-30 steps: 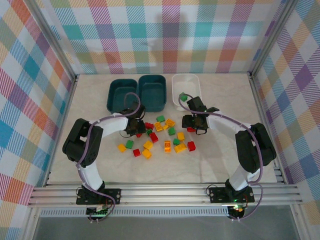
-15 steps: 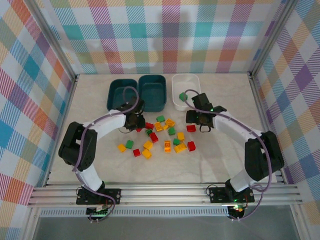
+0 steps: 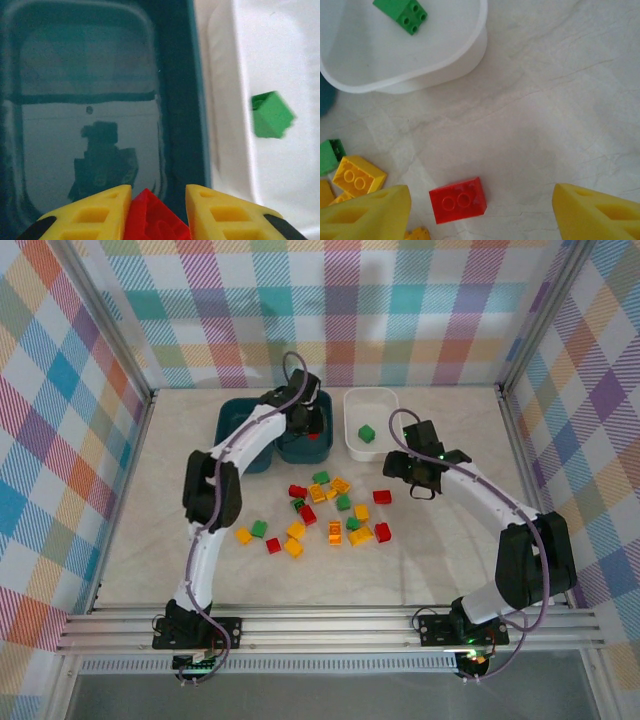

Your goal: Sort the legos into containers by color

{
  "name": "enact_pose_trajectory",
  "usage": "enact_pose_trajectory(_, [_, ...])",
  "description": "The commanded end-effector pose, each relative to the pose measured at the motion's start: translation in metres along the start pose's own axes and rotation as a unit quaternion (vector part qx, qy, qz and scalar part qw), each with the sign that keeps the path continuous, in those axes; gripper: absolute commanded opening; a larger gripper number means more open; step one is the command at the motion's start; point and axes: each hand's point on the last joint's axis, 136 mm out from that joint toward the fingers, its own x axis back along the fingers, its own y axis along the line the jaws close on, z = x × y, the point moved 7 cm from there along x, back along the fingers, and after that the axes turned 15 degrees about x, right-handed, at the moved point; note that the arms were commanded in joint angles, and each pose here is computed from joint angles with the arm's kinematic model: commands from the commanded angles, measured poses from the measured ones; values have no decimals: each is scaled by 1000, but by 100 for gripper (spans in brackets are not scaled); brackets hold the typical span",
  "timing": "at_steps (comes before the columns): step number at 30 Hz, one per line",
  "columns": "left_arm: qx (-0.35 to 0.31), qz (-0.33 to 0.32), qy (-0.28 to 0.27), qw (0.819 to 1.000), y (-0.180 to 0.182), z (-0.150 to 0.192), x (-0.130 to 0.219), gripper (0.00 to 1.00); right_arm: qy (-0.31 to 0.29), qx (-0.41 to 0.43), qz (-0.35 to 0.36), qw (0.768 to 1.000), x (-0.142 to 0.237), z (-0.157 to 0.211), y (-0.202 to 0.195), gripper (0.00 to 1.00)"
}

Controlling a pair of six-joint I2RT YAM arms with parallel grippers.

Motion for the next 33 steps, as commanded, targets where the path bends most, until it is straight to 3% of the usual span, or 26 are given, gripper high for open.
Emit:
enact_pose_trajectory(1, [2,-11,24,1000,10,-12,-12,23,-3,1,-27,1000,10,3,5,75])
enact_pose_trajectory(6, [14,-15,7,1000,18,-27,-26,29,3,11,-35,999,9,6,6,75])
enact_pose_trajectory(7, [15,-13,-1,1000,19,-32,-25,35,4,14,-35,999,8,6,7,75])
enact_pose_trajectory(10, [19,-1,-21,1000,19,-45,-10,65,8,17,-39,999,6,7,8,75])
enact_pose_trajectory(16, [10,62,-58,996,-2,-45,58,81,10,9,-60,998,6,8,12,75])
enact_pose_trajectory(20, [40,53,-74,995,20,-10,99,82,10,9,-77,997,6,10,17,74])
enact_pose_trajectory(23, [121,-28,-79,989,78,39,115,80,13,20,-86,996,5,13,25,72])
enact_pose_trajectory(26, [201,-103,-85,970,139,96,129,75,21,34,-93,995,1,17,32,71])
enact_pose_trajectory(29, [273,-122,-79,951,181,146,141,64,32,44,-97,994,-5,20,37,70])
enact_pose_trajectory(33, [294,-121,-82,945,208,180,152,59,41,48,-106,992,-10,23,44,69])
